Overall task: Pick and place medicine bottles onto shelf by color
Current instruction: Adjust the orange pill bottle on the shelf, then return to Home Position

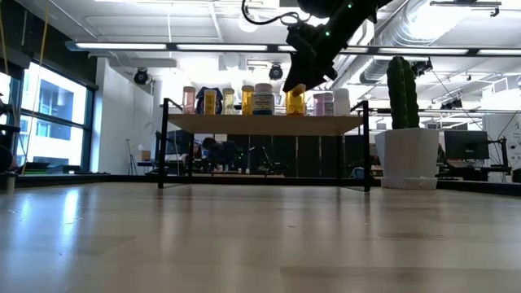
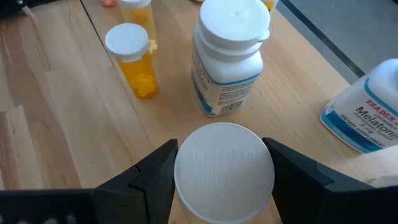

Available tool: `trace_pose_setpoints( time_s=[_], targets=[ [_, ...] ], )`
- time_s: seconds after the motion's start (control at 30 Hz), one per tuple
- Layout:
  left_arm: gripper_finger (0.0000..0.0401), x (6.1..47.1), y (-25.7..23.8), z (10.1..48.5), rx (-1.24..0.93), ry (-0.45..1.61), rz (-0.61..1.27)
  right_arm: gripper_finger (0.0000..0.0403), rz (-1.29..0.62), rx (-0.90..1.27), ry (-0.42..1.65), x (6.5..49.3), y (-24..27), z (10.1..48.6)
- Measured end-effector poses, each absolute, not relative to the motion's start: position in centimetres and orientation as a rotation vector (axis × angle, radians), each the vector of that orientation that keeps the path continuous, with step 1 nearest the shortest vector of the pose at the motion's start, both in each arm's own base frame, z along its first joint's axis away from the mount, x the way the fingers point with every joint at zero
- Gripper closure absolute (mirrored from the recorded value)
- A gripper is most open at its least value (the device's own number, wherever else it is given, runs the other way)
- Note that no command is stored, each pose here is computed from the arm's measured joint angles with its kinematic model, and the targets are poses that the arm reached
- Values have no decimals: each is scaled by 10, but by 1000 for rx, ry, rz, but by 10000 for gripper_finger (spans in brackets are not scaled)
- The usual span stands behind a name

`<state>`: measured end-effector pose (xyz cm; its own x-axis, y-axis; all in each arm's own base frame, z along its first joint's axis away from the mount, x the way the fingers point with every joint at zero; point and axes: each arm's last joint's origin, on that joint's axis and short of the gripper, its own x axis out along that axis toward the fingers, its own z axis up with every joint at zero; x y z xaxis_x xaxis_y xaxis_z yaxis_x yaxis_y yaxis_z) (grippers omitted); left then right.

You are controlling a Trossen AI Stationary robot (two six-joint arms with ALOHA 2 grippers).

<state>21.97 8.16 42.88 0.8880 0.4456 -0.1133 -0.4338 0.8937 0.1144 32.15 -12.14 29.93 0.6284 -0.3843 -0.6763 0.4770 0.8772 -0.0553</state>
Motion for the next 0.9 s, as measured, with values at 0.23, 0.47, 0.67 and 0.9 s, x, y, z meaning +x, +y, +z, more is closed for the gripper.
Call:
trace_pose_setpoints(
  time_s=[0.23,0.47,0.67,0.9],
  targets=[
    [126,220,82,429,94,140,457,196,-501,153,737,322,-121,299],
    [126,220,82,429,94,140,457,196,-497,145,739,322,-121,299],
    [126,220,82,429,94,140,457,165,-506,171,731,322,-121,300],
    [126,215,80,427,90,172,454,136,-515,175,703,321,-121,304]
  ],
)
